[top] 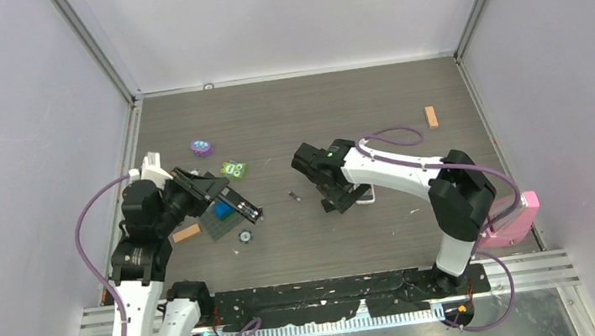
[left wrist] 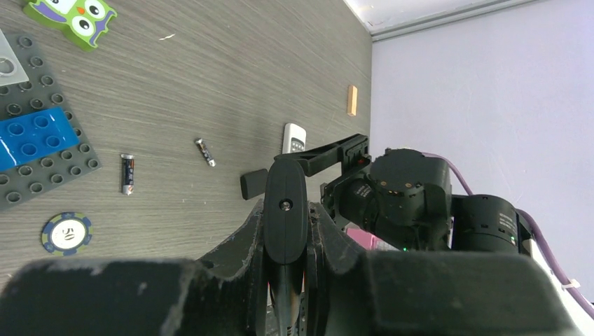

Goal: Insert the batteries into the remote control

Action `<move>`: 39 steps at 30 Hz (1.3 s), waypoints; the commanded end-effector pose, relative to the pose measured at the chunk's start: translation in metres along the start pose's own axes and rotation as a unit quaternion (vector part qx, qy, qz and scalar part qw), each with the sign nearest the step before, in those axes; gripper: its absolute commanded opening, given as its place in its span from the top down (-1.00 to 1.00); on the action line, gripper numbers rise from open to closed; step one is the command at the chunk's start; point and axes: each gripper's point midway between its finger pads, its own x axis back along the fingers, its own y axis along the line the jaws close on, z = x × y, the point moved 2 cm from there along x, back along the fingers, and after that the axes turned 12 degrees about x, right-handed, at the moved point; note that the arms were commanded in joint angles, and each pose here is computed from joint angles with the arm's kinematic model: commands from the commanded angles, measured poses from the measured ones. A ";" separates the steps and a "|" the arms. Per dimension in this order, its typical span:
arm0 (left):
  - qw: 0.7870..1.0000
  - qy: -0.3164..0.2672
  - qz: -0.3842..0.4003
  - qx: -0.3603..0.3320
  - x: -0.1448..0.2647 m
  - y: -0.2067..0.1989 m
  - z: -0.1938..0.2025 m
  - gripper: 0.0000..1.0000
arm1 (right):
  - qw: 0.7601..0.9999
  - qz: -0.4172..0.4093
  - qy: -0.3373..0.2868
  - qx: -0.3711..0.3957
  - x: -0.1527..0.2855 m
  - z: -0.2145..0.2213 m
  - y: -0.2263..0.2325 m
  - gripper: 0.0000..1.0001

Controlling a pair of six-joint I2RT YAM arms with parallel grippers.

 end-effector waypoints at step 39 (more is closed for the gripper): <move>1.000 0.017 0.014 -0.018 -0.008 0.010 0.006 1.00 | 0.990 0.055 0.034 0.129 -0.056 0.025 -0.014 0.58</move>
